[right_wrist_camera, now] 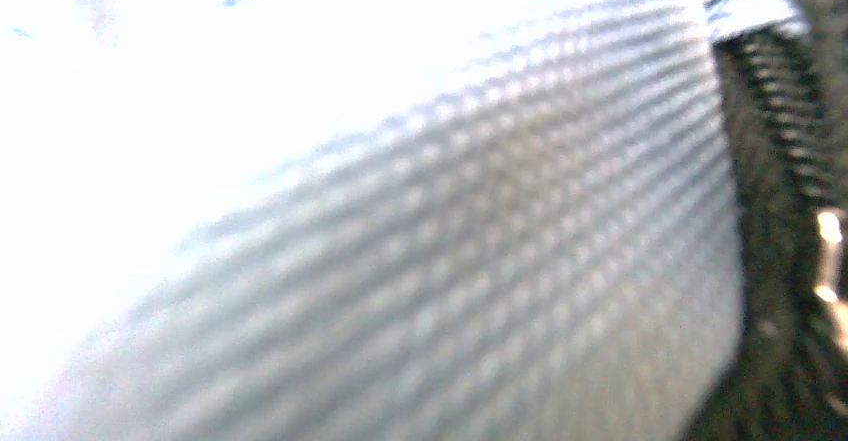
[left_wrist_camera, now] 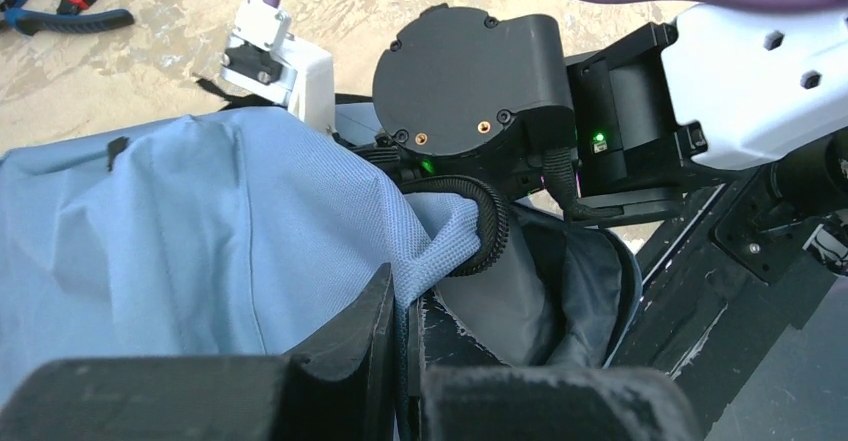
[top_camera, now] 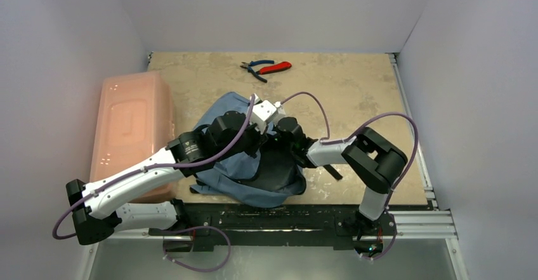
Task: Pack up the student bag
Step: Place the book in the student bag, then zip the student bag at the center of the board.
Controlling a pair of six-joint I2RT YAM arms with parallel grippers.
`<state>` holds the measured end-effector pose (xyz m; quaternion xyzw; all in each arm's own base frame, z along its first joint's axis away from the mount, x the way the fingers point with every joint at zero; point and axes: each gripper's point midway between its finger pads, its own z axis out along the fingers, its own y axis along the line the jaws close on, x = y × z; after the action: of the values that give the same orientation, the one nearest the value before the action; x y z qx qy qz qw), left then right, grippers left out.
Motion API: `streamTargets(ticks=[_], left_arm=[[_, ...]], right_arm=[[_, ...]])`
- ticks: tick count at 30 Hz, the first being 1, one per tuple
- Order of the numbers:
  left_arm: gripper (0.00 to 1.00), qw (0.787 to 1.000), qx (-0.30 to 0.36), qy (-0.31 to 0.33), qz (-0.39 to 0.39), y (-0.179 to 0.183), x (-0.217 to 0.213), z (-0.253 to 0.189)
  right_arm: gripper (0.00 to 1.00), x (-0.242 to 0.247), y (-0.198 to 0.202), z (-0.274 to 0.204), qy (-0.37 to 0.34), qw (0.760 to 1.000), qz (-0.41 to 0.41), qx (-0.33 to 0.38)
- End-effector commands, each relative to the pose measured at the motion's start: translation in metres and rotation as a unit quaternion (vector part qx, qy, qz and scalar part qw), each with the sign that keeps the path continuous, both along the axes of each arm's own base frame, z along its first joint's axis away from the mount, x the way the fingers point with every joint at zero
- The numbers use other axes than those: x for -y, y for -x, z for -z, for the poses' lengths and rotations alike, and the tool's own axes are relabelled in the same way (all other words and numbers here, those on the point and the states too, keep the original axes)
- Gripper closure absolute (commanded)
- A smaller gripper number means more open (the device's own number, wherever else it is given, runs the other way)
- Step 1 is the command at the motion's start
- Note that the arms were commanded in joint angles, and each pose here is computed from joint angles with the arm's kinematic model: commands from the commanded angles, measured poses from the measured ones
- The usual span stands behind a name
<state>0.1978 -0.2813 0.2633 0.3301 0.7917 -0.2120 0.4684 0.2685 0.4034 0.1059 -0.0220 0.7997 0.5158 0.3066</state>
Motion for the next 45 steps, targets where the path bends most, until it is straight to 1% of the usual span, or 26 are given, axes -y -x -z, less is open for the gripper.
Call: streamTargets(ticks=[1,3,4,7,10,13,16,18,19,20,22,24,26,27,29,32,34,35,36,37,38,39,40,41,43,45], left_arm=[[1.00,0.998,-0.011,0.066,-0.007,0.000,0.015,-0.012],[1.00,0.997,-0.025,0.069,-0.015,-0.002,0.019,-0.005],[1.00,0.997,-0.033,0.069,-0.022,-0.004,0.021,-0.001],[1.00,0.996,-0.054,0.062,-0.046,-0.014,0.026,0.011],[1.00,0.993,-0.072,0.060,-0.066,-0.027,0.032,0.022],[1.00,0.990,-0.098,0.064,-0.081,-0.038,0.039,0.030],[1.00,0.985,-0.130,0.073,-0.086,-0.046,0.045,0.041],[1.00,0.983,-0.147,0.075,-0.083,-0.047,0.048,0.048],[1.00,0.982,-0.157,0.076,-0.079,-0.046,0.049,0.050],[0.96,0.980,-0.165,0.077,-0.076,-0.046,0.049,0.052],[0.77,0.978,-0.178,0.078,-0.070,-0.042,0.044,0.055],[0.60,0.978,-0.176,0.083,-0.070,-0.036,0.035,0.054],[0.48,0.980,-0.163,0.092,-0.073,-0.028,0.022,0.050],[0.43,0.980,-0.158,0.096,-0.075,-0.024,0.014,0.047],[0.39,0.981,-0.137,0.102,-0.091,-0.017,-0.007,0.037],[0.35,0.980,-0.114,0.093,-0.137,-0.009,-0.045,0.029],[0.31,0.975,-0.100,0.086,-0.176,-0.005,-0.072,0.027],[0.29,0.973,-0.095,0.083,-0.194,-0.002,-0.085,0.027],[0.27,0.970,-0.090,0.080,-0.209,0.001,-0.096,0.027],[0.24,0.968,-0.089,0.076,-0.220,0.004,-0.106,0.029],[0.22,0.966,-0.089,0.068,-0.234,0.008,-0.117,0.031],[0.21,0.963,-0.087,0.064,-0.245,0.011,-0.126,0.031],[0.20,0.961,-0.087,0.061,-0.257,0.013,-0.134,0.032],[0.20,0.957,-0.086,0.059,-0.269,0.015,-0.141,0.034],[0.20,0.948,-0.087,0.060,-0.299,0.017,-0.154,0.038],[0.21,0.941,-0.099,0.068,-0.316,0.021,-0.159,0.046]], right_arm=[[0.93,0.003,-0.022,-0.050,-0.019,0.996,0.038,0.083],[0.88,0.025,-0.006,-0.036,0.021,0.997,0.037,0.064],[0.83,0.038,0.002,-0.030,0.043,0.997,0.036,0.056],[0.72,0.085,0.033,-0.008,0.122,0.991,0.044,0.023],[0.62,0.126,0.064,-0.003,0.155,0.986,0.060,-0.009],[0.57,0.170,0.087,-0.004,0.179,0.978,0.102,-0.035],[0.48,0.202,0.088,-0.034,0.187,0.971,0.150,0.001],[0.45,0.210,0.085,-0.064,0.187,0.970,0.149,0.050],[0.43,0.209,0.083,-0.077,0.194,0.968,0.137,0.084],[0.42,0.207,0.081,-0.089,0.196,0.967,0.128,0.103],[0.41,0.197,0.079,-0.111,0.195,0.965,0.095,0.144],[0.41,0.180,0.081,-0.130,0.183,0.965,0.049,0.180],[0.42,0.160,0.084,-0.141,0.169,0.965,-0.001,0.200],[0.43,0.151,0.087,-0.144,0.164,0.964,-0.023,0.207],[0.45,0.132,0.098,-0.156,0.148,0.961,-0.054,0.229],[0.45,0.111,0.115,-0.173,0.122,0.955,-0.090,0.254],[0.46,0.096,0.122,-0.174,0.123,0.952,-0.114,0.255],[0.46,0.092,0.124,-0.174,0.135,0.951,-0.113,0.255],[0.46,0.094,0.121,-0.173,0.158,0.949,-0.100,0.252],[0.45,0.103,0.111,-0.175,0.184,0.948,-0.068,0.251],[0.44,0.120,0.097,-0.178,0.214,0.945,-0.015,0.246],[0.42,0.131,0.095,-0.185,0.217,0.945,0.007,0.245],[0.41,0.135,0.097,-0.194,0.206,0.943,0.007,0.260],[0.39,0.134,0.102,-0.203,0.188,0.945,-0.002,0.269],[0.38,0.115,0.116,-0.200,0.162,0.947,-0.057,0.273],[0.42,0.085,0.129,-0.173,0.160,0.948,-0.124,0.246]])
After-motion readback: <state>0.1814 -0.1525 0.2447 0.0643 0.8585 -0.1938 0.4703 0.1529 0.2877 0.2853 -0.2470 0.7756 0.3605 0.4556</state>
